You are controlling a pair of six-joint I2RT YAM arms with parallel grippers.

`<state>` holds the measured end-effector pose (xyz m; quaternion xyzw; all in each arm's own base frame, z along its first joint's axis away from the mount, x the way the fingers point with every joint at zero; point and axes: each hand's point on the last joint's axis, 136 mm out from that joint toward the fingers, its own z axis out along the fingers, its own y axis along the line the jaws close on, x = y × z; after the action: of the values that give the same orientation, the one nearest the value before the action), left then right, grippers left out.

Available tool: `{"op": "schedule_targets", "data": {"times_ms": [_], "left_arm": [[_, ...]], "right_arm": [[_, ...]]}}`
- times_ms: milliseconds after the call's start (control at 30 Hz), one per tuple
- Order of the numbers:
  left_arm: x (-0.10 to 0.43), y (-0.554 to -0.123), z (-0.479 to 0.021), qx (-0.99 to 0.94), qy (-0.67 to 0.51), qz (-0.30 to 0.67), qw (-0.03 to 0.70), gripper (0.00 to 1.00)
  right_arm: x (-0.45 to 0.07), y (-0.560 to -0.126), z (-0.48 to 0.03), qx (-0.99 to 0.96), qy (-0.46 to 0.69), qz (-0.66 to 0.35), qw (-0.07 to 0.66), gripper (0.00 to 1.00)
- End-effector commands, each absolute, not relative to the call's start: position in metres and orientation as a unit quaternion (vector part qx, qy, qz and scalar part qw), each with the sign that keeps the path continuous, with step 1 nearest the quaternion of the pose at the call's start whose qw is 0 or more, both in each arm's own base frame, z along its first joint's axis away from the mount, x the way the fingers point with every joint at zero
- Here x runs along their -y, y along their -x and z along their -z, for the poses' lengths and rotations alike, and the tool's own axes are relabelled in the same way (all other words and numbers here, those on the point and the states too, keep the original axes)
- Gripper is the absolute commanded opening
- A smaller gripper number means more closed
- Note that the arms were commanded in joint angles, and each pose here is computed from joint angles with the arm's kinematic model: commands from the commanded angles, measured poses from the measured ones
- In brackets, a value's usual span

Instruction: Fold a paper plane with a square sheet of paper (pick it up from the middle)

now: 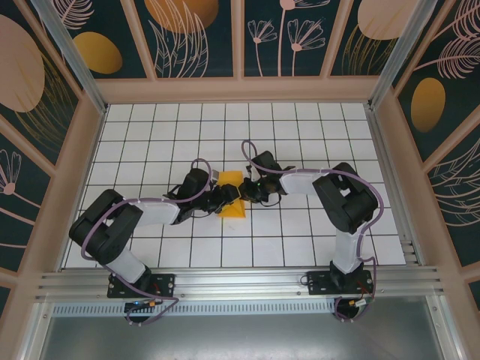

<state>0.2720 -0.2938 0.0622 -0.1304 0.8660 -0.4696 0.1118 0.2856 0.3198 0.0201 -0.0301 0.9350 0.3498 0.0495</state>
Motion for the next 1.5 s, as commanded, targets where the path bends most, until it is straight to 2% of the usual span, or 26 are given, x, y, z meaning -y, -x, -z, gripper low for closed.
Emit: {"op": "schedule_targets", "data": {"times_ms": [0,300,533,800,1000,1267,1367,1467], "left_arm": [[0.301,-0.283,-0.072,-0.856,0.129,0.484,0.132,0.53],[0.296,-0.283,-0.063,-0.864,0.131,0.466,0.136,0.40],[0.294,-0.280,-0.058,-0.870,0.129,0.458,0.132,0.35],[0.289,-0.274,-0.046,-0.883,0.125,0.436,0.121,0.28],[0.290,-0.273,-0.043,-0.885,0.122,0.435,0.116,0.26],[0.291,-0.272,-0.044,-0.885,0.117,0.437,0.114,0.25],[0.290,-0.271,-0.044,-0.885,0.117,0.436,0.112,0.24],[0.290,-0.270,-0.043,-0.886,0.116,0.435,0.111,0.23]], "right_arm": [[-0.314,-0.279,-0.030,-0.930,0.024,-0.366,0.035,0.21],[-0.305,-0.288,-0.061,-0.917,0.019,-0.391,0.071,0.22],[-0.294,-0.289,-0.067,-0.915,0.017,-0.392,0.091,0.22],[-0.300,-0.282,-0.080,-0.900,0.052,-0.420,0.099,0.32],[-0.310,-0.279,-0.086,-0.894,0.078,-0.429,0.102,0.36],[-0.320,-0.281,-0.072,-0.899,0.089,-0.421,0.084,0.37],[-0.323,-0.281,-0.067,-0.901,0.091,-0.418,0.077,0.35],[-0.324,-0.280,-0.062,-0.901,0.093,-0.419,0.072,0.30]]}}
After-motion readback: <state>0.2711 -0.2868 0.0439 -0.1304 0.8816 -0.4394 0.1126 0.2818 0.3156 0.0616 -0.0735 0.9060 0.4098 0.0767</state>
